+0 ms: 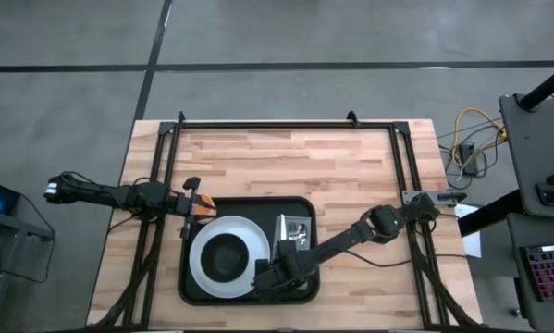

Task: Set up tray
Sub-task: Put the green knife to the left of the green fork on the gray napkin on the black tray, then return to Home Position

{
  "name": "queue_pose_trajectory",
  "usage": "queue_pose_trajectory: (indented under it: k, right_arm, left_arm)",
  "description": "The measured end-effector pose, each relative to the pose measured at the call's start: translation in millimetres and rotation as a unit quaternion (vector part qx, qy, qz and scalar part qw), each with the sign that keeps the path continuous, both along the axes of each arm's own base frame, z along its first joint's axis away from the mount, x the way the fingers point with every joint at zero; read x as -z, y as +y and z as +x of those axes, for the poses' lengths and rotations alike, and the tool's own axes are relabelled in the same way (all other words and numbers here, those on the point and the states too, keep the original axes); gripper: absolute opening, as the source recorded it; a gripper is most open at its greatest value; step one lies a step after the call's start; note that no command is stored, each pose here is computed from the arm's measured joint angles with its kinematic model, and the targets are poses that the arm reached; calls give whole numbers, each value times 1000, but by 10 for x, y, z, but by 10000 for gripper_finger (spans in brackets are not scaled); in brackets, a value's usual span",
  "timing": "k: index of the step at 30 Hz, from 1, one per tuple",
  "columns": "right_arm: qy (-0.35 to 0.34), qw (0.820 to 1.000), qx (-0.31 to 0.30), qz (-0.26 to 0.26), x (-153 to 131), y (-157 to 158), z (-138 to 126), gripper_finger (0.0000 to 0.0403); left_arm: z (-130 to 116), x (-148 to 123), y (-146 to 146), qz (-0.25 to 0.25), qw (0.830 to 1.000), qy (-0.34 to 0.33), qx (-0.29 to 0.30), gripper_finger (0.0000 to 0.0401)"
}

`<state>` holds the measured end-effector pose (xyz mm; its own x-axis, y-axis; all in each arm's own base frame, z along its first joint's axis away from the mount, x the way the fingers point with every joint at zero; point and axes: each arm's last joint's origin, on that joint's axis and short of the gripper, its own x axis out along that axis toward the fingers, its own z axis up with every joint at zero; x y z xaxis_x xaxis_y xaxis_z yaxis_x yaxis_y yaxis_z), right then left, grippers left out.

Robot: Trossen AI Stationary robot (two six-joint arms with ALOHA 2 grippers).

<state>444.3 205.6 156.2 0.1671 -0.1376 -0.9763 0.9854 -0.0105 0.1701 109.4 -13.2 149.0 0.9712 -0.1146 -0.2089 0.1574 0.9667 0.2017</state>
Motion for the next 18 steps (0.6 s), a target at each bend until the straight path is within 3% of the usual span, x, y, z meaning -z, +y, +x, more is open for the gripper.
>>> queue_pose_trajectory:
  k: [18]
  right_arm:
    - [7,1000,2,20,14,-43,25,128]
  left_arm:
    - [0,0,0,0,1000,0,0,71]
